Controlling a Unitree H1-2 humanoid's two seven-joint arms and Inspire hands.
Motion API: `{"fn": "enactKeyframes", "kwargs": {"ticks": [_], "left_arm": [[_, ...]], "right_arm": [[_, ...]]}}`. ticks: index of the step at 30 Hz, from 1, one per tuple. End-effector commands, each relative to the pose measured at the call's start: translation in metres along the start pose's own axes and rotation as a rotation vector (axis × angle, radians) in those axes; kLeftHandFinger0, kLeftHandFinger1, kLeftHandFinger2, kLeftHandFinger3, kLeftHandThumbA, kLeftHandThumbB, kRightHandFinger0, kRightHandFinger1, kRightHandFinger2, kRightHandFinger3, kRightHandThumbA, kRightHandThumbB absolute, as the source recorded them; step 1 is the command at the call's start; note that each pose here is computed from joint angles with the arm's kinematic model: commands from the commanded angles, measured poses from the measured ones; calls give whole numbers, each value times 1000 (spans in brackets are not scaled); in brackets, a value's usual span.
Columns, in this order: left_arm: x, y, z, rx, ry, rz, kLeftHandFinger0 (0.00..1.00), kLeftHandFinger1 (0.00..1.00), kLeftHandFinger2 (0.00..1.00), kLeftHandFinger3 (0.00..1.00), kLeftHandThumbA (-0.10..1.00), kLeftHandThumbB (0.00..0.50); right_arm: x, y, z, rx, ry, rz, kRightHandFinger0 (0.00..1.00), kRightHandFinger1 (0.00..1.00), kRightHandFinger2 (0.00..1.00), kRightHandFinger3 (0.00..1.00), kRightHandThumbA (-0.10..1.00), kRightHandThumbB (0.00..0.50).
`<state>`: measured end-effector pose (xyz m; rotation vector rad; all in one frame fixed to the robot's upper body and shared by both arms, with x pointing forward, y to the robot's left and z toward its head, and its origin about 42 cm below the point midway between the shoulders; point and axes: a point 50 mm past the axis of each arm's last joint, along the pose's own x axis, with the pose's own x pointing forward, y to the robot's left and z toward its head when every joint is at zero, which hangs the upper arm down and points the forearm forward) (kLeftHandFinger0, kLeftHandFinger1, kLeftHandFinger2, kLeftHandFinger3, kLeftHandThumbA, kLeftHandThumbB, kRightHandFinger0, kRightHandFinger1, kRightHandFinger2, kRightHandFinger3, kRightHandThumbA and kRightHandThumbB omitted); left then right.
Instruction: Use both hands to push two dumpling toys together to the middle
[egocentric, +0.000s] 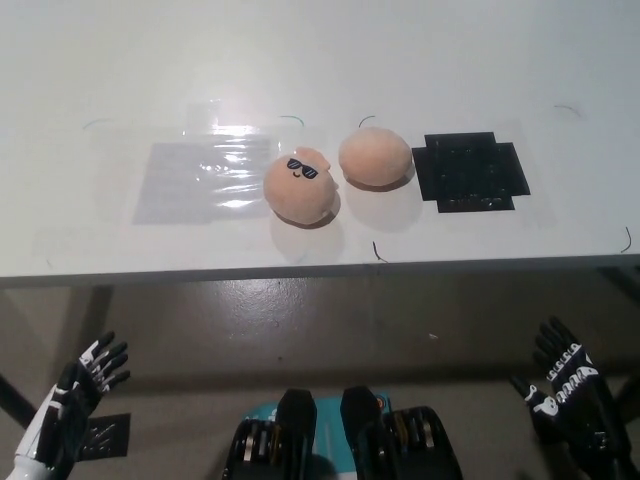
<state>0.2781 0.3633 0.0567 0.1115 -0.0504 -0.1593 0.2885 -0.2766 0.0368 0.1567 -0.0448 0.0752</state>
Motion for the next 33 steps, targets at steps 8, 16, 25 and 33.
{"fn": "enactKeyframes", "kwargs": {"ticks": [8,16,25,33], "left_arm": [[0,6,5,10,-57,-8,1000,1000,1000,1000,1000,264],[-10,5,4,-9,-38,7,1000,1000,1000,1000,1000,231],[-10,5,4,-7,-43,7,1000,1000,1000,1000,1000,216],[-17,4,0,-10,-28,19,1000,1000,1000,1000,1000,246]], "right_arm": [[9,-4,5,4,-58,27,1000,1000,1000,1000,1000,259],[11,-2,4,-22,-61,41,1000,1000,1000,1000,1000,272],[11,0,5,-48,-77,61,1000,1000,1000,1000,1000,246],[11,1,2,-40,-62,64,1000,1000,1000,1000,1000,234]]}}
